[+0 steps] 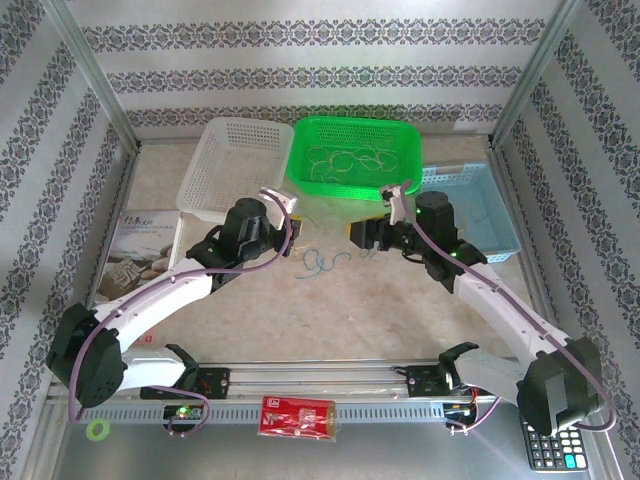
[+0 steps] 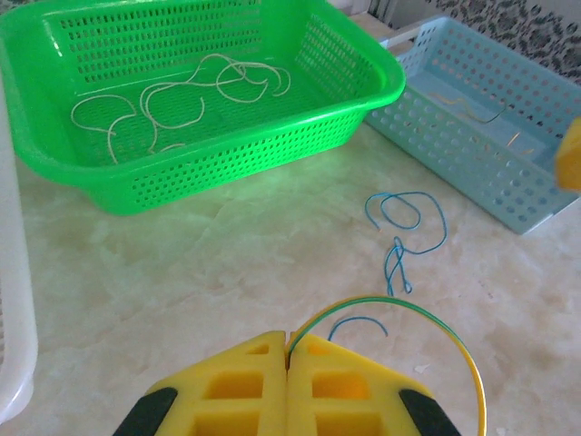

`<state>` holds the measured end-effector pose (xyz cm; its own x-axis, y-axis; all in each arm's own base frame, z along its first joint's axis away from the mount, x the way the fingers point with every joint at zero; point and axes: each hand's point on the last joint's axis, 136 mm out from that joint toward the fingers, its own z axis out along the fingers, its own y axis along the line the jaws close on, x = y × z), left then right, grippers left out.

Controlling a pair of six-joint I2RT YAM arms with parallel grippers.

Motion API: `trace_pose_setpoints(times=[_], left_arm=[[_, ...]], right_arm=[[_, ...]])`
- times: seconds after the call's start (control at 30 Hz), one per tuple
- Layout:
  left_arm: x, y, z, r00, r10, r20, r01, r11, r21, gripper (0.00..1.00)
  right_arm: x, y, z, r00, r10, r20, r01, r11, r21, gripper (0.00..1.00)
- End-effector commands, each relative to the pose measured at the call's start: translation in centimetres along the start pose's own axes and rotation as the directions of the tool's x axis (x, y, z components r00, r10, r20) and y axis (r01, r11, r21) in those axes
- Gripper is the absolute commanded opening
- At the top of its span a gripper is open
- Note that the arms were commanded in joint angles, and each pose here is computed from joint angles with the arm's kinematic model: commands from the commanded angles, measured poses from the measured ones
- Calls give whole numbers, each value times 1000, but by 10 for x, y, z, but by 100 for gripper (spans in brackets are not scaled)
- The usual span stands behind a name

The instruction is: Untangle the cables

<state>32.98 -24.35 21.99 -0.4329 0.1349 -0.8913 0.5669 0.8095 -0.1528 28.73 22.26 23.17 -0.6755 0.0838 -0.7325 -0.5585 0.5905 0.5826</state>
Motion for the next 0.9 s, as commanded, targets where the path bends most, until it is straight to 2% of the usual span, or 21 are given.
trace_pose_setpoints(times=[0.0, 0.27, 0.47, 0.67, 0.87], left_arm=[[-18, -8, -6, 996, -43, 77, 40, 998, 52, 0], [-26, -17, -7, 994, -57, 95, 49, 995, 88, 0], [-29, -22, -5, 994, -52, 95, 42, 994, 101, 0], [-27, -23, -4, 995, -49, 90, 40, 994, 101, 0], [-25, -19, -3, 995, -48, 84, 42, 996, 76, 0]], right_arm=[[-2, 10, 14, 1000, 12, 19, -11, 999, -46, 68], [-9, 20, 45, 1000, 16, 9, -16, 997, -70, 68], [-10, 23, 61, 1000, 29, -3, -29, 995, -95, 64], [-12, 25, 61, 999, 31, 8, -30, 995, -99, 60], [-13, 16, 43, 997, 51, 54, -48, 997, -57, 60]])
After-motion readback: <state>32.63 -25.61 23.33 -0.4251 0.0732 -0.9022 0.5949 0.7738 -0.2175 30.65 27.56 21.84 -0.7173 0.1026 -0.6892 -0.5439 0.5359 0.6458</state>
